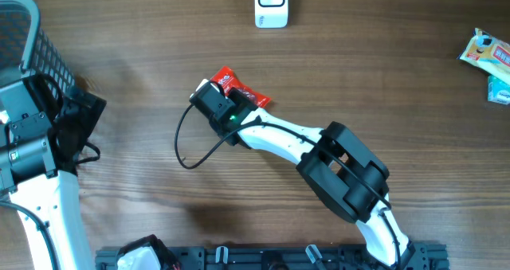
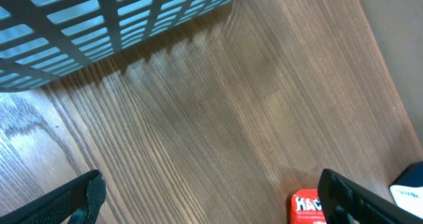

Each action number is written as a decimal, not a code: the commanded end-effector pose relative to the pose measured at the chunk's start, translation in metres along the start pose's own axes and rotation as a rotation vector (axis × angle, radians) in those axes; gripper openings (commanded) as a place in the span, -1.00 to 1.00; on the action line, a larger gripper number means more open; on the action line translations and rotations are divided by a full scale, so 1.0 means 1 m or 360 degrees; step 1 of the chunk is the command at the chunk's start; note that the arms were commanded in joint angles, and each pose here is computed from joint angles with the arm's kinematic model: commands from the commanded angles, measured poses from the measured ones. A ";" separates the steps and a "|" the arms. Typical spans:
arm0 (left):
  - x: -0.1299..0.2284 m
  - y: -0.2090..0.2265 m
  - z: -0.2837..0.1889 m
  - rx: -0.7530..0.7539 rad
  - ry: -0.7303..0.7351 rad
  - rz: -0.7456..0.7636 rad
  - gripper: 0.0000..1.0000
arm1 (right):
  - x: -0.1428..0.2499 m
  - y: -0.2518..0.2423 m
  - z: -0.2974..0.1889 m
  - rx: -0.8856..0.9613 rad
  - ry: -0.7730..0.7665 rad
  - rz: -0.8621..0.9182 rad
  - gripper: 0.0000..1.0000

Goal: Scan the item barcode
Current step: 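Reach the right gripper to the red bag and grasp its top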

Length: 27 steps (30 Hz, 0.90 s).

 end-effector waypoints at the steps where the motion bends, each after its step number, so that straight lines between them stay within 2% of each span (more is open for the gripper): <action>1: -0.002 0.002 0.001 -0.0025 -0.0012 -0.0028 1.00 | 0.015 -0.008 0.018 0.0080 0.0096 0.0002 -0.03; 3: -0.002 0.002 0.001 -0.0025 -0.0012 -0.0029 1.00 | 0.019 -0.013 0.021 0.0088 0.0119 0.0026 -0.15; 6: -0.002 0.002 0.001 -0.0025 -0.0012 -0.0028 1.00 | 0.025 -0.015 0.021 0.0088 0.0166 0.0052 -0.42; 10: -0.002 0.002 0.001 -0.0025 -0.0012 -0.0028 1.00 | 0.026 -0.018 0.015 0.0127 0.0205 0.0263 -0.91; 13: -0.002 0.002 0.001 -0.0025 -0.0012 -0.0028 1.00 | 0.012 -0.021 -0.001 0.0037 0.0169 0.0370 -0.92; 17: -0.002 0.002 0.001 -0.0025 -0.0012 -0.0028 1.00 | -0.025 -0.037 -0.048 -0.0138 0.0015 0.0577 -0.92; 19: -0.002 0.002 0.001 -0.0025 -0.0012 -0.0029 1.00 | -0.043 -0.044 -0.078 -0.0377 -0.0063 0.0685 -0.92; 21: -0.002 0.002 0.001 -0.0025 -0.0012 -0.0028 1.00 | -0.053 -0.047 -0.100 -0.0800 -0.0094 0.0858 -0.92; 24: -0.002 0.002 0.001 -0.0025 -0.0012 -0.0028 1.00 | -0.036 -0.045 -0.109 -0.1552 0.0125 0.1134 -0.91; 27: -0.002 0.002 0.001 -0.0025 -0.0012 -0.0028 1.00 | -0.014 -0.041 -0.100 -0.1855 0.0300 0.1291 -0.91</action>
Point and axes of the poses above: each gripper's point midway between its finger pads, its own z axis out along the fingers, its own y axis along the line the jaws close on, x = y × z, the point moved 6 cm from there along -z, back along the fingers, and after that the axes turned 3 degrees about z, right-handed, at the moved point
